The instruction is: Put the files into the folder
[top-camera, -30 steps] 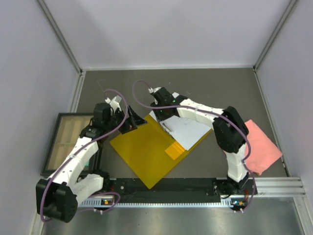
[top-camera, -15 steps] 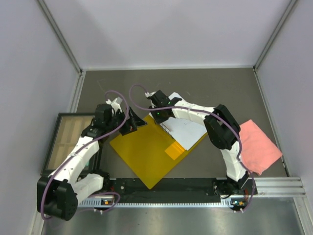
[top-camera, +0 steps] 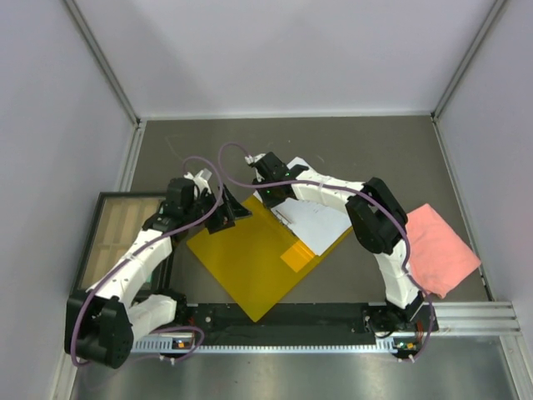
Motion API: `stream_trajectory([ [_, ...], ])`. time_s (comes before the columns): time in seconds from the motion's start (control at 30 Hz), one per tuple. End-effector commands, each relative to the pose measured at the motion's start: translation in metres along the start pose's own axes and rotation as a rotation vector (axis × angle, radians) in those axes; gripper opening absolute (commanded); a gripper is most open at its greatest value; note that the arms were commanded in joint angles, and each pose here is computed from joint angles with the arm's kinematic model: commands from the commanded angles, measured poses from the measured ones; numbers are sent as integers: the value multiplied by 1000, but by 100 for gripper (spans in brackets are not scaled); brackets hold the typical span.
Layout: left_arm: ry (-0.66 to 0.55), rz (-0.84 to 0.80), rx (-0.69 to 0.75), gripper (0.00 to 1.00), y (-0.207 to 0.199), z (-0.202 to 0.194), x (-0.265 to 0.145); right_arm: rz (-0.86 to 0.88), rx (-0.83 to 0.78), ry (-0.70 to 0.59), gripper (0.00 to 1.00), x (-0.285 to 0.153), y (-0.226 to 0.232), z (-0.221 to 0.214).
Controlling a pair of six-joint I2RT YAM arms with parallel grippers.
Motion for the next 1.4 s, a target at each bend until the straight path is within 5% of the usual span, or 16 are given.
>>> stream_trajectory([
  [0.0, -15, -26, 28, 88, -4, 3, 4, 2, -20, -62, 22, -4, 6, 23],
  [0.3, -12, -24, 30, 88, -4, 1, 5, 6, -23, -59, 20, -4, 7, 21],
  [0.6, -28, 67, -42, 81, 15, 3, 17, 7, -18, -101, 4, -22, 8, 32],
  [0.7, -30, 50, -83, 72, 13, 12, 30, 3, -15, -122, 2, -29, 6, 32],
  [0.9, -104, 32, -108, 33, 8, 50, 60, 9, -5, -125, 0, -31, 7, 29],
  [1.1, -81, -2, -176, 17, 12, 67, 100, 6, 2, -136, 0, -36, 6, 27],
  [1.37, -107, 52, -222, 10, 34, 72, 119, 45, 29, -148, 0, -47, 11, 26],
])
Point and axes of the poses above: each gripper's point midway between its finger pads, its own x axis out along the fingers, its own y axis along the line the jaws close on, z = x × y, the point moved 3 cm from there along -x, back along the fingers
